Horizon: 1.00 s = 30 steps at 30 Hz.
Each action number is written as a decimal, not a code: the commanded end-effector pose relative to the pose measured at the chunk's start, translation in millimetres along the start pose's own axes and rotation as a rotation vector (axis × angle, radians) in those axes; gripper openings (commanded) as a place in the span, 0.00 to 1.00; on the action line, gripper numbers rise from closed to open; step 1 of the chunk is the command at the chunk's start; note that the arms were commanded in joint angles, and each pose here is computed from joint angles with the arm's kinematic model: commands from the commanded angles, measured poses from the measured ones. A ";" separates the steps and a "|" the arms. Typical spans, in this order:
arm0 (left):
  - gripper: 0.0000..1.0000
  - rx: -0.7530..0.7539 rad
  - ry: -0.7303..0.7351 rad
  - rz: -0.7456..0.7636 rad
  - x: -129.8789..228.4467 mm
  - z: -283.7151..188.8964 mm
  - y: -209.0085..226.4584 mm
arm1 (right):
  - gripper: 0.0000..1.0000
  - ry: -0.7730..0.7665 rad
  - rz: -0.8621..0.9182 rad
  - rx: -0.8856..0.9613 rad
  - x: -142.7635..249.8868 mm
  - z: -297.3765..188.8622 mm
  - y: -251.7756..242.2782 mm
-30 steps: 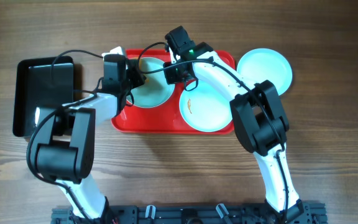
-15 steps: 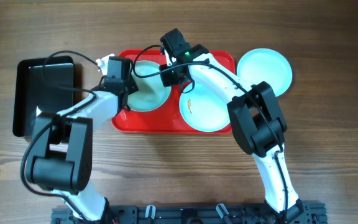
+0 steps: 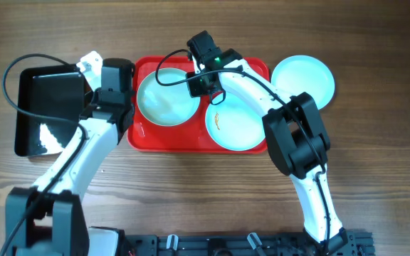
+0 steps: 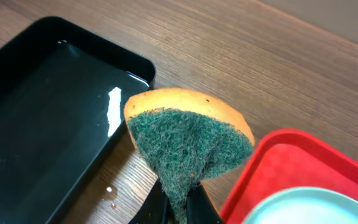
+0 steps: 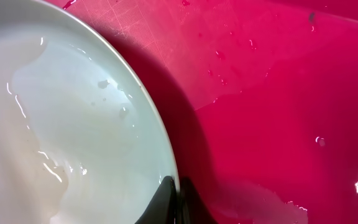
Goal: Clean dirty plates on tray and stack at the side
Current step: 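Scrub the sauce on the held plate with the left gripper's sponge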
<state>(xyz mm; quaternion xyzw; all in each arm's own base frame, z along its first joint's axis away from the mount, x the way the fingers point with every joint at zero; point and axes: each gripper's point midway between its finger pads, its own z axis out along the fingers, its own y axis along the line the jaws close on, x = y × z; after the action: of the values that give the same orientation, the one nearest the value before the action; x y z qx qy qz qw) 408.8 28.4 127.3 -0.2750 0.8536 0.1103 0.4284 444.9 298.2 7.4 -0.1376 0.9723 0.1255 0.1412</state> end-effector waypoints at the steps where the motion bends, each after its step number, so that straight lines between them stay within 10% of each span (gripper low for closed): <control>1: 0.04 0.177 0.124 0.008 19.7 -16.6 -24.1 | 0.04 -0.010 -0.005 0.056 -2.5 -10.5 -11.9; 10: 0.04 0.630 0.420 0.010 66.0 -60.8 -92.3 | 0.04 -0.065 0.002 0.049 -13.5 -45.5 -5.4; 25: 0.04 0.554 0.541 -0.005 139.0 14.3 -107.8 | 0.04 -0.018 0.023 0.061 1.1 -27.2 -9.1; 30: 0.04 0.311 0.468 0.080 143.1 41.3 -66.1 | 0.04 -0.008 0.023 0.065 3.6 -22.4 -10.6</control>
<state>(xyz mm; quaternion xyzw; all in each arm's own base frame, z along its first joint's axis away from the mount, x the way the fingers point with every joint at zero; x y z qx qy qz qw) 413.7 -96.8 13.7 -0.1797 0.9342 -0.1770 0.2523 438.9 284.3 32.3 -0.1292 0.9744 0.1047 0.1515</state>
